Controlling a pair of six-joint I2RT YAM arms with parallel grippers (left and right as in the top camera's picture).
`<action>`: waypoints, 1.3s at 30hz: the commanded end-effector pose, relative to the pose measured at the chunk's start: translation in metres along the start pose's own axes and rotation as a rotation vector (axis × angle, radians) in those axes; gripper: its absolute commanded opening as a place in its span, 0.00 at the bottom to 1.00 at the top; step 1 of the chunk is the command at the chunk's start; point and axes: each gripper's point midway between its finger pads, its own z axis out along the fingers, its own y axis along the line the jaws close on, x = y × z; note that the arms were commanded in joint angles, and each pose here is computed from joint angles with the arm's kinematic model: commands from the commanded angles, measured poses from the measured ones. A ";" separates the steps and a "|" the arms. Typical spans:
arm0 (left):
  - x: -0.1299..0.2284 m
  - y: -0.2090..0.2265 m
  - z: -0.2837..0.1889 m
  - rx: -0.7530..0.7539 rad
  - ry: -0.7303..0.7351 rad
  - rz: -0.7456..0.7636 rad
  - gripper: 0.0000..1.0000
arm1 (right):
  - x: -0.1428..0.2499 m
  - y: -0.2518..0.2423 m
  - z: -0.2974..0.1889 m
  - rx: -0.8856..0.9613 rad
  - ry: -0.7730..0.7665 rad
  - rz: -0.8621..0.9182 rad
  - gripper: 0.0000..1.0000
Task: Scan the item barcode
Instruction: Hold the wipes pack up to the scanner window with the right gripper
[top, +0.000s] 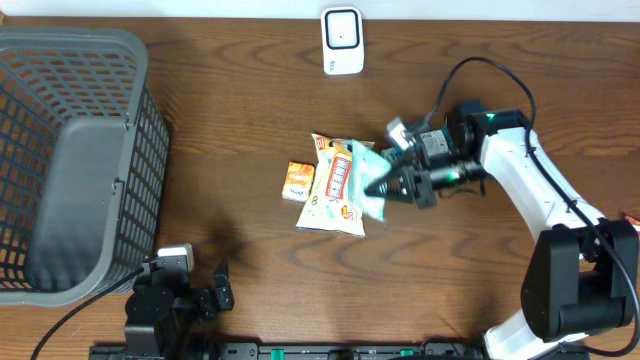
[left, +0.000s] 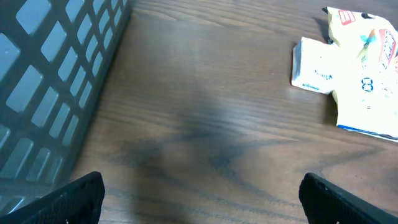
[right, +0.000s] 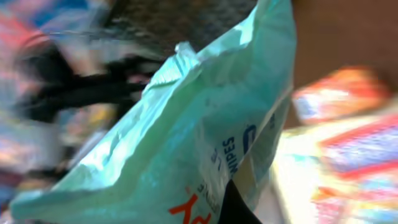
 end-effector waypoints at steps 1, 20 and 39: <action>0.001 0.002 0.001 -0.012 0.004 -0.011 1.00 | 0.007 -0.066 -0.008 0.395 0.061 0.483 0.01; 0.002 0.002 0.001 -0.012 0.004 -0.011 1.00 | -0.160 -0.133 -0.009 0.930 -0.080 0.142 0.01; 0.002 0.002 0.001 -0.012 0.004 -0.011 1.00 | -0.249 -0.274 0.008 1.272 -0.310 -0.077 0.01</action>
